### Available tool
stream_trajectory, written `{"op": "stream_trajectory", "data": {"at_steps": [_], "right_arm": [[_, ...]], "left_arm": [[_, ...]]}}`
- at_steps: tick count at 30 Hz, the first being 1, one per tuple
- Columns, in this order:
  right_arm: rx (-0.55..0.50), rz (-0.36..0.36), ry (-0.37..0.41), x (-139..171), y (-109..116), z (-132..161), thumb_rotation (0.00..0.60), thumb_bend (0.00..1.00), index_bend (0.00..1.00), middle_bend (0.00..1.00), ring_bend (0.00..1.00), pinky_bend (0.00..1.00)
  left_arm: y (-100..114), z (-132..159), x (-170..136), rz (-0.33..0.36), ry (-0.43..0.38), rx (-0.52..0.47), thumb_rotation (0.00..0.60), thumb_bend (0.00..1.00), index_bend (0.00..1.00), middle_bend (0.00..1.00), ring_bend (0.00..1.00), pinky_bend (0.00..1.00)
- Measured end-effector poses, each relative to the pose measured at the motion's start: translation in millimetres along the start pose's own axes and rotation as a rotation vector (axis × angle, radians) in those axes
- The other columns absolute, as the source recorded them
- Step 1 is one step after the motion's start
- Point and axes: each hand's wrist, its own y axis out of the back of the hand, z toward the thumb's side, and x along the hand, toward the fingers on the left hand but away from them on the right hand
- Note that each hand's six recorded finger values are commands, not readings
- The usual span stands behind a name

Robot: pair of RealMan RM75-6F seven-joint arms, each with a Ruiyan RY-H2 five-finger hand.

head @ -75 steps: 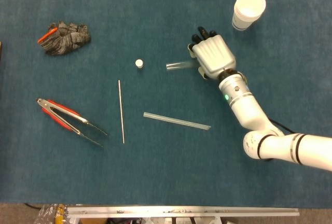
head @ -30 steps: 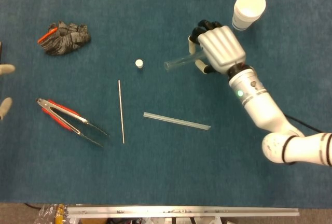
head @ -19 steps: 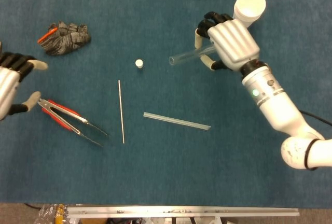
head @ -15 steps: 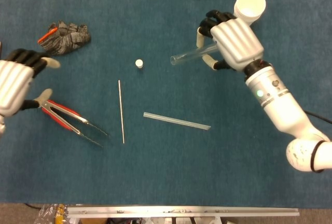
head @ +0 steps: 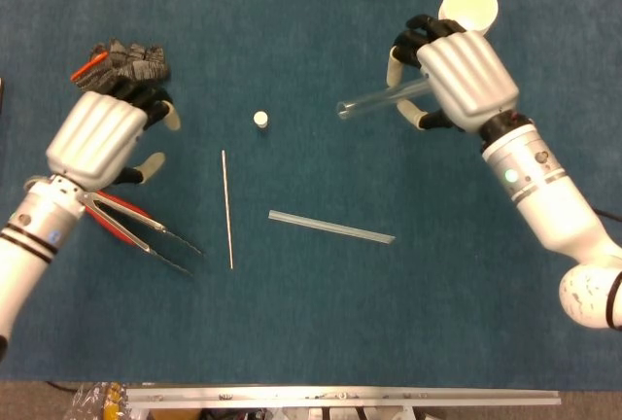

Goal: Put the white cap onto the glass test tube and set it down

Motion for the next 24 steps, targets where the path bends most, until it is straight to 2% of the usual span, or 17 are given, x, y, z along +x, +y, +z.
{"op": "stream_trajectory", "data": {"at_steps": [4,8,12,24], "right_arm": [[0.0,0.003,0.0,2,1,-1,0.6,0.34,0.66,0.38,0.19,0.26],[-0.003,0.005,-0.001,3,1,-2,0.6,0.34,0.66,0.38,0.19,0.26],[-0.003,0.008,-0.004,4,1,-3,0.6,0.34,0.66,0.38,0.19,0.26],[0.006,0.018,-0.013,6,-3,-8,0.6,0.34,0.66,0.38,0.19,0.26]], "left_arm": [[-5,7,15,-0.007,-0.005,-0.006,0.6,0.29,0.39,0.27,0.2,0.19],[-11,13,28,-0.019,-0.004,0.0,0.6,0.29,0.39,0.2,0.07,0.14],[-18,15,41,-0.026,0.006,0.003,0.599,0.29,0.39,0.16,0.01,0.1],[-37,24,75,-0.035,0.028,0.007,0.582,0.29,0.41,0.16,0.0,0.1]]}}
